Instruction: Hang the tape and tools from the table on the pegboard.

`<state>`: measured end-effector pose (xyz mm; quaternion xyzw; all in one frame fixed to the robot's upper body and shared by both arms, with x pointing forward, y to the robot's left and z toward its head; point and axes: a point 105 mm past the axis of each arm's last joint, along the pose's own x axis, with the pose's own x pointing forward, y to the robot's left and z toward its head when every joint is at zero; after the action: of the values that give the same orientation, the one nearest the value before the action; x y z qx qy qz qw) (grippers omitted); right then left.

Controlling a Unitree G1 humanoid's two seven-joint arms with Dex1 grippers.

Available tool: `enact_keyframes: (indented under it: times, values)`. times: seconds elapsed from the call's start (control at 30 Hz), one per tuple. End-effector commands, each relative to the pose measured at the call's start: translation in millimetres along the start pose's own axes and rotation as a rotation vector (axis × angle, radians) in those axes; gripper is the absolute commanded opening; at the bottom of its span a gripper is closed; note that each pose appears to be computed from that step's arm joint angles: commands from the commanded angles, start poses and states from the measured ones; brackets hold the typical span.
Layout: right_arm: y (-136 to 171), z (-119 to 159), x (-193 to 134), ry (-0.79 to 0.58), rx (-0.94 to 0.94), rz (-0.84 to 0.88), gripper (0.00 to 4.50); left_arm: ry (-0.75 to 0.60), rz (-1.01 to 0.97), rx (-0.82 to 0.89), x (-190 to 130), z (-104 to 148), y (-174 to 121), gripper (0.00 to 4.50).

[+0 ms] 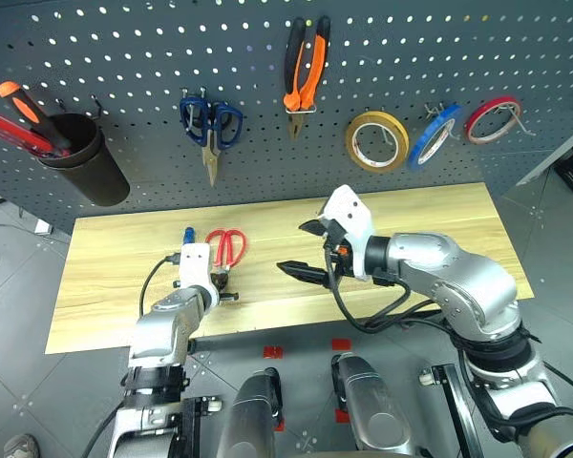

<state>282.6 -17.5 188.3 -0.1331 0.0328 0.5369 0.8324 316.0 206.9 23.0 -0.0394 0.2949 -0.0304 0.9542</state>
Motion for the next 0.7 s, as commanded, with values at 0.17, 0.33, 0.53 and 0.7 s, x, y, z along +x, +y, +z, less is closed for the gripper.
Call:
enact_keyframes:
  times: [0.17, 0.33, 0.53, 0.7]
  values:
    - [22.1, 32.1, -21.9, -0.210, -0.132, 0.079, 4.50, -0.409, 0.043, 0.326, -81.6, 41.3, -31.9, 0.29]
    - [24.3, 31.6, -27.4, -0.214, -0.178, 0.094, 4.50, -0.586, 0.176, 0.527, -117.7, 49.4, -37.3, 0.29]
    - [15.1, 24.4, -32.5, -0.221, -0.236, 0.036, 4.50, -0.681, 0.250, 0.552, -135.4, 63.1, -33.1, 0.29]
    - [3.6, 32.9, -29.5, -0.289, -0.260, -0.023, 4.50, -0.772, 0.284, 0.579, -143.8, 86.0, -31.8, 0.29]
